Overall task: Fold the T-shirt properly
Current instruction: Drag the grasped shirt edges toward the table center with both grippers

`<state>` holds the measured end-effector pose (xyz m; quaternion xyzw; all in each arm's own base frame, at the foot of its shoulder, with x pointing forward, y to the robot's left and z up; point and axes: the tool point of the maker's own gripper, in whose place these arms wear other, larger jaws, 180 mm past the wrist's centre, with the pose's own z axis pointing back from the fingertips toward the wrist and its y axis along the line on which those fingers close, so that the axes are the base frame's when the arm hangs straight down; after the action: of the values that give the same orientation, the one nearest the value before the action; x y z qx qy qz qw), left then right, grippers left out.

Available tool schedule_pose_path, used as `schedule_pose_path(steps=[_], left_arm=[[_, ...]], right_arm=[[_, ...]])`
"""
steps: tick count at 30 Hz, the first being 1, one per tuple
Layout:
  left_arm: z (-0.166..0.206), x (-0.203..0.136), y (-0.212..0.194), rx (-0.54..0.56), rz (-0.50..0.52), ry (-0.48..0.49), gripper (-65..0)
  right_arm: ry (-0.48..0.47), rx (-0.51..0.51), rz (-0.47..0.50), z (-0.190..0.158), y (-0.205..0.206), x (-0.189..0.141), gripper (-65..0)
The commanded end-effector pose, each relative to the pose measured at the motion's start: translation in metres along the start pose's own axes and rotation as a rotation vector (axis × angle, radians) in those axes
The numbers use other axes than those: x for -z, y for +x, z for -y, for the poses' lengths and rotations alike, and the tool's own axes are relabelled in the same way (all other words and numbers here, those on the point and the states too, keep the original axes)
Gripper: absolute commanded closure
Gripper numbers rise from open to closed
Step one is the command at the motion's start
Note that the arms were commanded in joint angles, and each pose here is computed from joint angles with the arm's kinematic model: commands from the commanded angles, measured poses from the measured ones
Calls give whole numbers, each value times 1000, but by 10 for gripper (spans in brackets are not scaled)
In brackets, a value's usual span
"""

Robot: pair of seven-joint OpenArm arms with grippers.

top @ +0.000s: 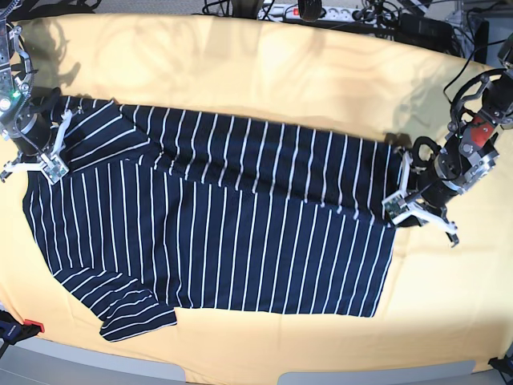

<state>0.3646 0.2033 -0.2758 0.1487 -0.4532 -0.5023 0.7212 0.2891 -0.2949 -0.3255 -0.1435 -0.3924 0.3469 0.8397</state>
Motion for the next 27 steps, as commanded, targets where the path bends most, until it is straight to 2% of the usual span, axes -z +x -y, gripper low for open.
schedule_pose_path(steps=[1, 5, 7, 8, 9, 10, 13, 14, 15, 18, 21, 23, 27], left_arm=[[-21, -4, 4, 13, 14, 63, 0], [-17, -2, 7, 5, 23, 49, 0], [-9, -2, 8, 11, 25, 2, 0], [-5, -2, 8, 17, 26, -19, -8], [-1, -2, 7, 28, 25, -42, -50], [4, -3, 7, 40, 25, -67, -104], [10, -4, 6, 59, 23, -104, -300], [10, -4, 6, 59, 23, -103, -350], [9, -4, 6, 61, 21, -103, -378], [5, -7, 0, 73, 5, -99, -382], [2, -12, -12, 102, -47, -112, -382], [9, -18, -21, 141, -79, -175, -382], [33, -39, -31, 201, -92, -380, -382]], right_arm=[[-53, -9, 35, 19, 11, -3, 0], [-68, -1, 36, 21, 11, -3, 0], [-68, -2, 35, 21, 11, -3, 0], [-68, -2, 35, 21, 11, -3, 0], [-69, -2, 35, 22, 11, -3, 0], [-73, -1, 35, 22, 11, -3, -44], [-149, 35, 18, 36, 7, -5, -290], [-172, 48, 8, 40, 5, -5, -343], [-184, 54, -3, 43, 4, -6, -369], [-188, 56, -51, 47, 0, -5, -373], [-138, 15, -104, 41, -2, -7, -373], [-96, -17, -122, 33, 2, -10, -373], [33, -62, -155, 4, 4, -26, -373]])
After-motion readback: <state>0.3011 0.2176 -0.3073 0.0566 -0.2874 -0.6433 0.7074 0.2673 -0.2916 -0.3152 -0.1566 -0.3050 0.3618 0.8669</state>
